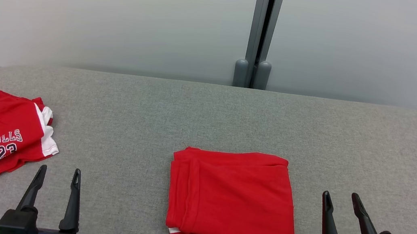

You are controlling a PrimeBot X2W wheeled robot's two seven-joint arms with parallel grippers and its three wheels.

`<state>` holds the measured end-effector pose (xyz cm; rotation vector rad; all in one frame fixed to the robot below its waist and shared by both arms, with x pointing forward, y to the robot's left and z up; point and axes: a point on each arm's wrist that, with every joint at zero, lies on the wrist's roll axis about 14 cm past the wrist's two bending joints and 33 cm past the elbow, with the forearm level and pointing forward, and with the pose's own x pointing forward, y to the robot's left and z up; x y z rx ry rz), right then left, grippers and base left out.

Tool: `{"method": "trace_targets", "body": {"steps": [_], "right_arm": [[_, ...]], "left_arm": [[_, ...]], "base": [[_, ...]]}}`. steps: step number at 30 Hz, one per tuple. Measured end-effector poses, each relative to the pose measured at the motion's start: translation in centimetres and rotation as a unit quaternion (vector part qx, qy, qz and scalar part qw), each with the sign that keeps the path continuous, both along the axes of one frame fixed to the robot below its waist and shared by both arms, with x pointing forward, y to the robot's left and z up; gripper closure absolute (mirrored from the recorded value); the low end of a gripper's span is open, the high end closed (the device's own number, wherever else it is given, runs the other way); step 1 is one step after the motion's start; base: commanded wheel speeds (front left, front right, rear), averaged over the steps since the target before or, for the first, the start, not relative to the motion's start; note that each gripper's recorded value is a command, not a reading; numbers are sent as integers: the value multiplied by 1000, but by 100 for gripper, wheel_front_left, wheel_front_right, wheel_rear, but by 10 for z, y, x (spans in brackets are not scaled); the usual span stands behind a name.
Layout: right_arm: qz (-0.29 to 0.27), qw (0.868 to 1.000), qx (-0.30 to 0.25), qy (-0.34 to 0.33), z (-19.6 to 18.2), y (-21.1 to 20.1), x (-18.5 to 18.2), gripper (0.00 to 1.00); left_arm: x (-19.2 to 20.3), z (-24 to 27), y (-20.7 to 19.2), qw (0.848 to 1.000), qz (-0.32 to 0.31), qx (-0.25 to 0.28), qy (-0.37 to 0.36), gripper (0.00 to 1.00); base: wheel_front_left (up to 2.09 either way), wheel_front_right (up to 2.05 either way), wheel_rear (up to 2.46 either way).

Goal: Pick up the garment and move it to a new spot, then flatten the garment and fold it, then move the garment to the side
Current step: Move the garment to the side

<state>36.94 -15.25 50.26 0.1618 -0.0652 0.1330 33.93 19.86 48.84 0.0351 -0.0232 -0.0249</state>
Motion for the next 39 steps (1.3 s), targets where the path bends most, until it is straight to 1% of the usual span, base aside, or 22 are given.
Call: {"method": "trace_targets", "body": {"steps": [14,19,25,31,34,39], "right_arm": [[-1,1000,0,7,-4,-1,-1,0],[-10,1000,-7,23,-15,-7,1,0],[-4,1000,-30,-1,2,-4,30,0],[42,998,-41,7,1,27,62,0],[61,996,-47,35,-14,40,72,0],[72,991,-54,97,-52,46,76,0]], "left_arm": [[1,1,2,1000,3,1,-2,0],[2,-1,3,1000,5,0,3,0],[13,-1,3,1000,6,-4,2,0],[25,-5,3,1000,7,-12,8,0],[29,-5,6,1000,10,-12,8,0],[33,-7,6,1000,12,-15,10,0]], "base": [[0,0,0],[0,0,0],[0,0,0],[0,0,0],[0,0,0],[0,0,0]]}}
